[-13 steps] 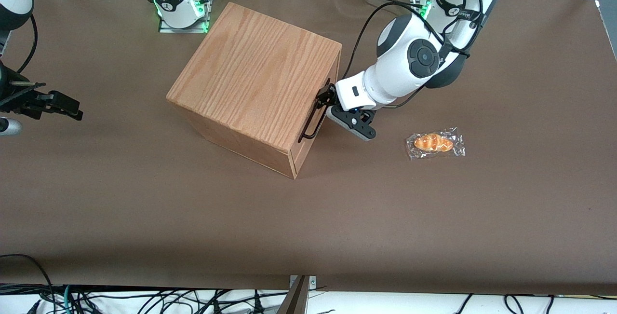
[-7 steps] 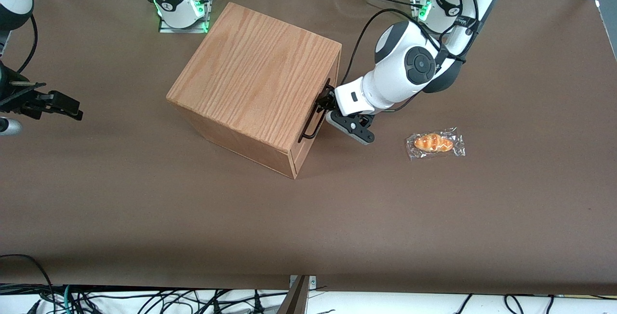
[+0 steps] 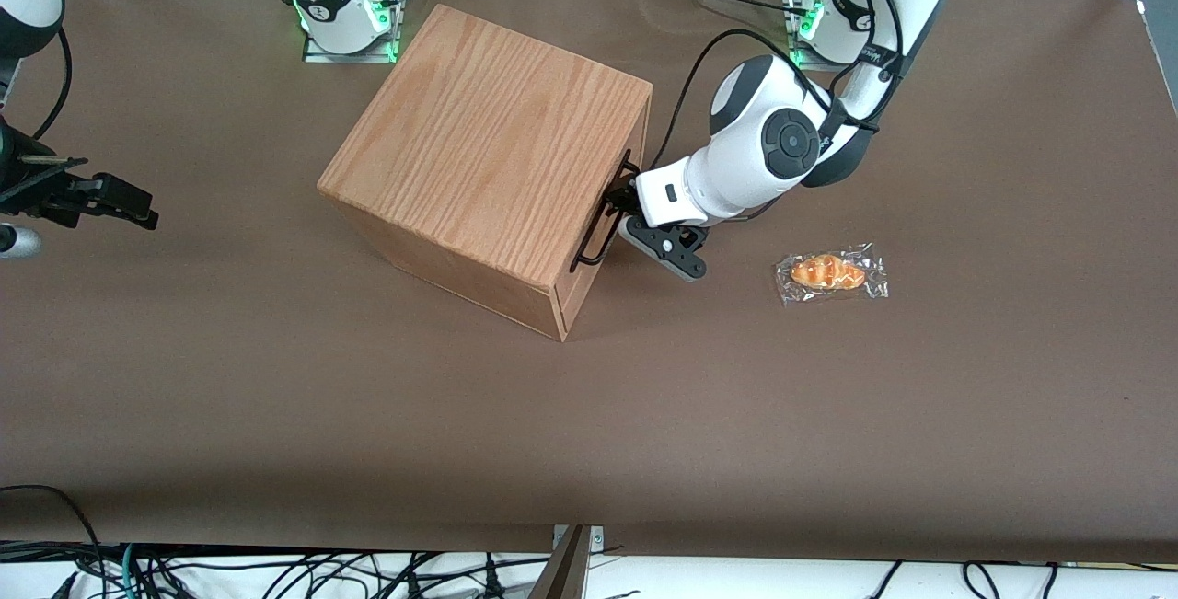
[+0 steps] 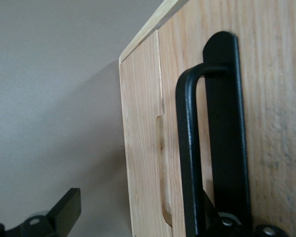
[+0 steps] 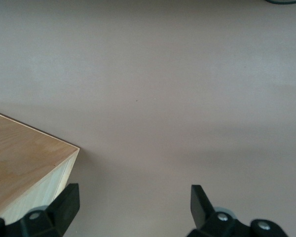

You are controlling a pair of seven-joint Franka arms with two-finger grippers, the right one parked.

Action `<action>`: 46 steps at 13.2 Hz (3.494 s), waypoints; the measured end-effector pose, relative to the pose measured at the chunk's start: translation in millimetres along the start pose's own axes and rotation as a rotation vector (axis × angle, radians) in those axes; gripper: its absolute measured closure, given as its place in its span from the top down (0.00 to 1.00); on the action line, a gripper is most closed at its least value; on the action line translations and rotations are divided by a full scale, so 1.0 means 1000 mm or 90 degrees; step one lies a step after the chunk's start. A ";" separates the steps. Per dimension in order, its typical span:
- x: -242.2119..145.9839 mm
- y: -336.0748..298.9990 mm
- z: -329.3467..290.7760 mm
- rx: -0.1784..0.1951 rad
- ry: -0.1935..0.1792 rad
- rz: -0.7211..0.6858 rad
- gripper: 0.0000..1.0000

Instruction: Open top drawer with left arm

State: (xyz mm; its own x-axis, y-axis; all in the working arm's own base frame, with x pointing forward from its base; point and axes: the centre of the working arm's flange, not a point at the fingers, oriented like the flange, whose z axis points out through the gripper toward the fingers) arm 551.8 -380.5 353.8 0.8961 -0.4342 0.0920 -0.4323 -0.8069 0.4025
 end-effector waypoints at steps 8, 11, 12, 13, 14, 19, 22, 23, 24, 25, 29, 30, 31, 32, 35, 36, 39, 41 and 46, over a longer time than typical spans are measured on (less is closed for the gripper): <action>0.000 -0.064 -0.035 0.051 -0.014 -0.027 1.00; -0.002 -0.079 -0.042 0.056 -0.018 -0.041 1.00; -0.003 -0.084 -0.045 0.059 -0.020 -0.045 1.00; -0.004 -0.091 -0.049 0.061 -0.022 -0.048 1.00; -0.004 -0.098 -0.052 0.063 -0.022 -0.050 1.00; -0.007 -0.117 -0.062 0.068 -0.026 -0.057 1.00; -0.008 -0.126 -0.066 0.069 -0.027 -0.060 1.00; -0.009 -0.128 -0.068 0.070 -0.026 -0.061 1.00; -0.009 -0.130 -0.069 0.070 -0.026 -0.061 1.00; -0.009 -0.133 -0.070 0.071 -0.026 -0.063 1.00; -0.010 -0.143 -0.075 0.074 -0.023 -0.061 1.00; -0.011 -0.145 -0.076 0.075 -0.023 -0.061 1.00; -0.011 -0.146 -0.077 0.075 -0.023 -0.061 1.00; -0.011 -0.146 -0.077 0.076 -0.023 -0.061 1.00; -0.011 -0.150 -0.079 0.077 -0.023 -0.062 1.00; -0.012 -0.152 -0.080 0.078 -0.022 -0.062 1.00; -0.012 -0.153 -0.081 0.078 -0.022 -0.061 1.00; -0.012 -0.155 -0.082 0.079 -0.021 -0.060 1.00; -0.012 -0.159 -0.084 0.080 -0.020 -0.060 1.00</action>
State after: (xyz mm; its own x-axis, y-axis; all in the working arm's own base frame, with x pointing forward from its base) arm 617.8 -213.1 365.4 0.9306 -0.3649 0.0305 -0.3576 -0.8877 0.2901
